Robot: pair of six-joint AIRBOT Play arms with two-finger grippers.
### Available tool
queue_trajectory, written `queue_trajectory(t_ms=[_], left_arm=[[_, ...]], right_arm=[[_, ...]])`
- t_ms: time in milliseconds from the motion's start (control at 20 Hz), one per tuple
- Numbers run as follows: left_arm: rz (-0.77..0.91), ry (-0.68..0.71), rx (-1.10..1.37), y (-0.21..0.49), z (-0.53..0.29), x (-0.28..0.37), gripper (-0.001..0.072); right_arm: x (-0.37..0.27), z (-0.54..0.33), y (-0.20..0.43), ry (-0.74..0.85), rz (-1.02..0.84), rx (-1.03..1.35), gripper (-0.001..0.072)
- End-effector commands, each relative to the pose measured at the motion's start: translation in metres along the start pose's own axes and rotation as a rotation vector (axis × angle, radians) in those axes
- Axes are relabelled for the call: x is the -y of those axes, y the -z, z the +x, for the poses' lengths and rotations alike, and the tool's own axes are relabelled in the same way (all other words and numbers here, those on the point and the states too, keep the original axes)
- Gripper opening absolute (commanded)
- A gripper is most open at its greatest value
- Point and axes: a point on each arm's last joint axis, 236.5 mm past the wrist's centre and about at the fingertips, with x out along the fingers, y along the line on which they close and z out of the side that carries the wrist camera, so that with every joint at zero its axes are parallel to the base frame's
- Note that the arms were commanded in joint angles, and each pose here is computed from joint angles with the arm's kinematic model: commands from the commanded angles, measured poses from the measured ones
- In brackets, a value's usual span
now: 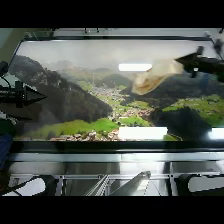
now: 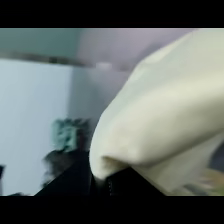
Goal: Fold the shirts.
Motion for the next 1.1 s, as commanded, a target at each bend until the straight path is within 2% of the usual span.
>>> queue_trajectory(t_ms=[0,100,150,500,750,800,850,900,950,1050], left_arm=[[-0.004,-0.007,0.014,-0.003,0.0,-0.002,0.0017],[-0.021,-0.009,0.017,-0.004,0.0,-0.002,0.0017],[-0.022,-0.009,0.017,-0.004,0.0,-0.002,0.0017],[-0.04,-0.008,0.014,-0.003,0.0,-0.002,0.0017],[-0.044,-0.009,0.015,-0.003,0.0,-0.002,0.0016],[-0.044,-0.01,0.017,-0.004,0.0,-0.002,0.0015],[-0.045,-0.01,0.017,-0.004,0.0,-0.002,0.0015],[-0.045,-0.009,0.014,-0.003,0.0,-0.002,0.0016],[-0.042,-0.009,0.009,-0.003,0.002,-0.001,0.0016],[-0.025,-0.005,-0.014,0.0,0.01,0.005,0.0038]], right_arm=[[0.145,-0.167,-0.003,0.706,0.127,0.121,0.0015],[0.212,-0.265,0.034,1.086,0.293,0.153,0.0015],[0.231,-0.293,0.053,1.168,0.352,0.16,0.0015],[0.31,-0.343,0.158,1.191,0.687,0.216,0.0015],[0.308,-0.369,0.179,1.203,0.737,0.328,0.0017],[0.301,-0.377,0.183,1.205,0.753,0.353,0.0066],[0.293,-0.381,0.187,1.202,0.772,0.363,0.0301],[0.284,-0.382,0.193,1.197,0.787,0.358,0.0608],[0.275,-0.383,0.197,1.196,0.792,0.356,0.0709],[0.252,-0.379,0.197,1.185,0.753,0.35,0.0709]])
